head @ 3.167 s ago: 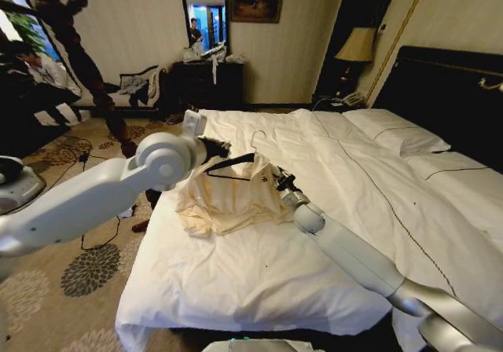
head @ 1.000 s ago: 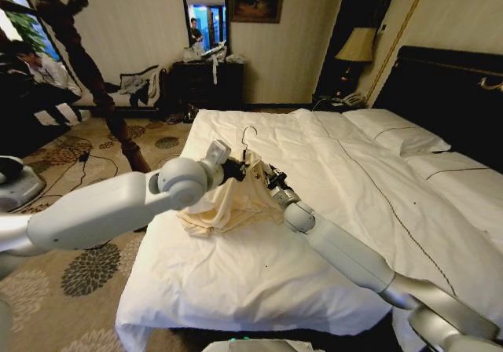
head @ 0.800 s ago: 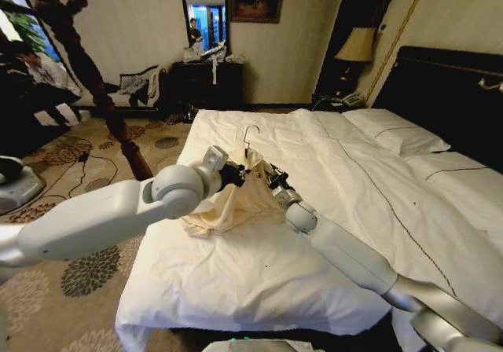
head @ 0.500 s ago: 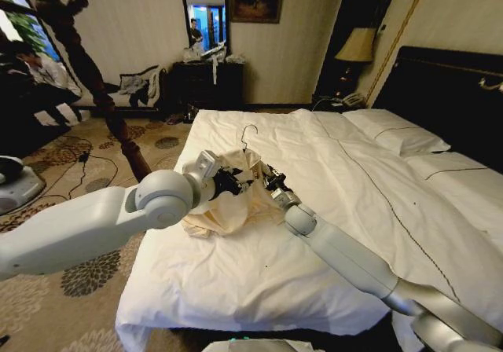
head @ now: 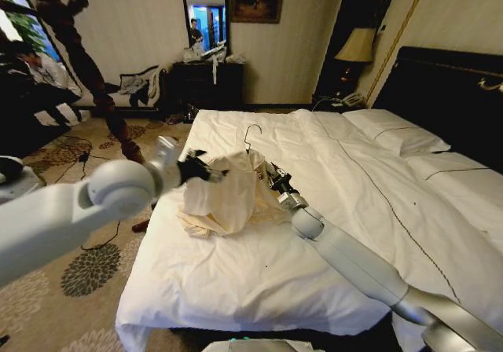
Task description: Pick up the clothes from the bed and hang them on the clothes hanger.
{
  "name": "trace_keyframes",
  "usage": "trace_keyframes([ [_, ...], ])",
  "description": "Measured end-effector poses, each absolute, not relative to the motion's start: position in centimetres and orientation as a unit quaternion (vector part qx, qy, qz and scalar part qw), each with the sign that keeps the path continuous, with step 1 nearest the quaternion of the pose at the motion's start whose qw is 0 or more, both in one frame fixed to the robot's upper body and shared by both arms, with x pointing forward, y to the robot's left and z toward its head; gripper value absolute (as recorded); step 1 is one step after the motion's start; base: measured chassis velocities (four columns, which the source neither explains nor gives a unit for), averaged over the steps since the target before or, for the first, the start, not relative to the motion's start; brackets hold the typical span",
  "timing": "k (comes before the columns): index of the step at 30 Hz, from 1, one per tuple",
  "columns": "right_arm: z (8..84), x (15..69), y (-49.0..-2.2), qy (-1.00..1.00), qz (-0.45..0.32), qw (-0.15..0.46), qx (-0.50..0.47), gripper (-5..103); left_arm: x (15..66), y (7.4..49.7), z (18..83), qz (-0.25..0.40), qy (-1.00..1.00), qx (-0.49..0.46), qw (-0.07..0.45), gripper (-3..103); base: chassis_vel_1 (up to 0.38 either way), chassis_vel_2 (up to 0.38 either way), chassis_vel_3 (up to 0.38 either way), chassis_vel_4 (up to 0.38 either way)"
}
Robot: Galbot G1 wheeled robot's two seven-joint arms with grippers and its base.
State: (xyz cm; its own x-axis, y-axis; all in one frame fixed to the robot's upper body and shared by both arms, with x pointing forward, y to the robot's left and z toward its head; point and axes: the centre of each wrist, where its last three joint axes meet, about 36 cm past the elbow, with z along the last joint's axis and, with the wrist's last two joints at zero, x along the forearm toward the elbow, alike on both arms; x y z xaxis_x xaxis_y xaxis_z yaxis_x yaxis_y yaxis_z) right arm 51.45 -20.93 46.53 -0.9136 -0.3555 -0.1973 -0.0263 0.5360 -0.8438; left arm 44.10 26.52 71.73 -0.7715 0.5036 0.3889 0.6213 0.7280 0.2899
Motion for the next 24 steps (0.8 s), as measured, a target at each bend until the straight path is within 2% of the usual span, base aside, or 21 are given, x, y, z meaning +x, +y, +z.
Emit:
trace_keyframes([
  [8,46.8,51.4,-21.3,0.845,-0.484,0.194,-0.116,19,45.8,28.4,70.4,-0.220,-0.904,-0.333,0.154,95,0.000,0.000,0.000,0.000],
  [21,47.0,51.1,-21.3,0.835,-0.488,0.218,-0.132,19,49.3,27.5,69.0,-0.192,-0.891,-0.364,0.191,102,0.000,0.000,0.000,0.000],
  [24,47.0,51.1,-21.3,0.829,-0.492,0.228,-0.138,19,49.9,27.1,69.0,-0.178,-0.887,-0.375,0.203,99,0.000,0.000,0.000,0.000],
])
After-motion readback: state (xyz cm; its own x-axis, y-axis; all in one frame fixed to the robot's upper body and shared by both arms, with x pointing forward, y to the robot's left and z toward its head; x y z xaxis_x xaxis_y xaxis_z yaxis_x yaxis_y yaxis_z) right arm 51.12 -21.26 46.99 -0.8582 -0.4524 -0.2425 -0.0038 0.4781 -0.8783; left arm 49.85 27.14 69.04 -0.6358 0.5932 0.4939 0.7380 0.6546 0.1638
